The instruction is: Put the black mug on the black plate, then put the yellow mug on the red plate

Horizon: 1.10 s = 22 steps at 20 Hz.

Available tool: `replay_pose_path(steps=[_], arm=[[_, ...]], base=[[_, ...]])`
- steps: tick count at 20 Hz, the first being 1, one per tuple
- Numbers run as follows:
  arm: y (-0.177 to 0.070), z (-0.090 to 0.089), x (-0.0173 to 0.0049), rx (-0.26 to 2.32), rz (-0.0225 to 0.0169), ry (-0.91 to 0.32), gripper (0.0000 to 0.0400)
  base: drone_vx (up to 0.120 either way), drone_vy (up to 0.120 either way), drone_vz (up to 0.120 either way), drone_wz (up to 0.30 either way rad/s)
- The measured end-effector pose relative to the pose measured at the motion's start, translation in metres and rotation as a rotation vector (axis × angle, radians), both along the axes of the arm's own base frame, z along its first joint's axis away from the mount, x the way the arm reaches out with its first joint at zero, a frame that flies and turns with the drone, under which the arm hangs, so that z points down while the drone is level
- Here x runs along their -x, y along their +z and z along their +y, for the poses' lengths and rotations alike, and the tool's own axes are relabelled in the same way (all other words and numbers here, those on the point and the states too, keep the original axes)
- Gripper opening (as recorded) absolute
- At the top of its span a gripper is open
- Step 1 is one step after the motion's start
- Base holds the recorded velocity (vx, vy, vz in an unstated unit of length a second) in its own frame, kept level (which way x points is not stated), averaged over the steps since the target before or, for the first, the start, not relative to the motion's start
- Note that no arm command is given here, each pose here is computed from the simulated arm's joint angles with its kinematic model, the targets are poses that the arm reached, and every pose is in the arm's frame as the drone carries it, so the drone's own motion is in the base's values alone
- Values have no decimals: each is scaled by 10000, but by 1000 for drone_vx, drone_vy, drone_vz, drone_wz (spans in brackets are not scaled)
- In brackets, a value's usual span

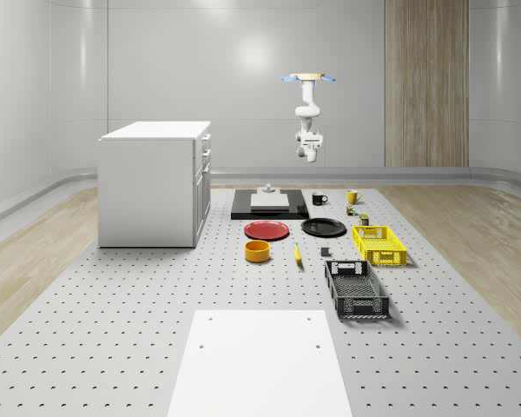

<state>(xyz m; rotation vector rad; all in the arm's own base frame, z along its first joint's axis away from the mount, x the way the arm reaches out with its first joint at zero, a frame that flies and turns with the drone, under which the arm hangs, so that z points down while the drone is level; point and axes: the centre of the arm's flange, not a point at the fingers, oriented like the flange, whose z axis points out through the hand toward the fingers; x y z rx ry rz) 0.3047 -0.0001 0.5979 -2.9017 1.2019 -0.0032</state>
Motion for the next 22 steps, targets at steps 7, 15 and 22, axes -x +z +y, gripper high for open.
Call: replay_pose_path(steps=[7,15,22], arm=[[496,-1,33,0,-55,0,400],[834,0,8,0,-118,0,400],[915,1,5,1,-172,0,400]], base=[[0,0,0,0],[45,0,0,0],[120,-74,0,0]])
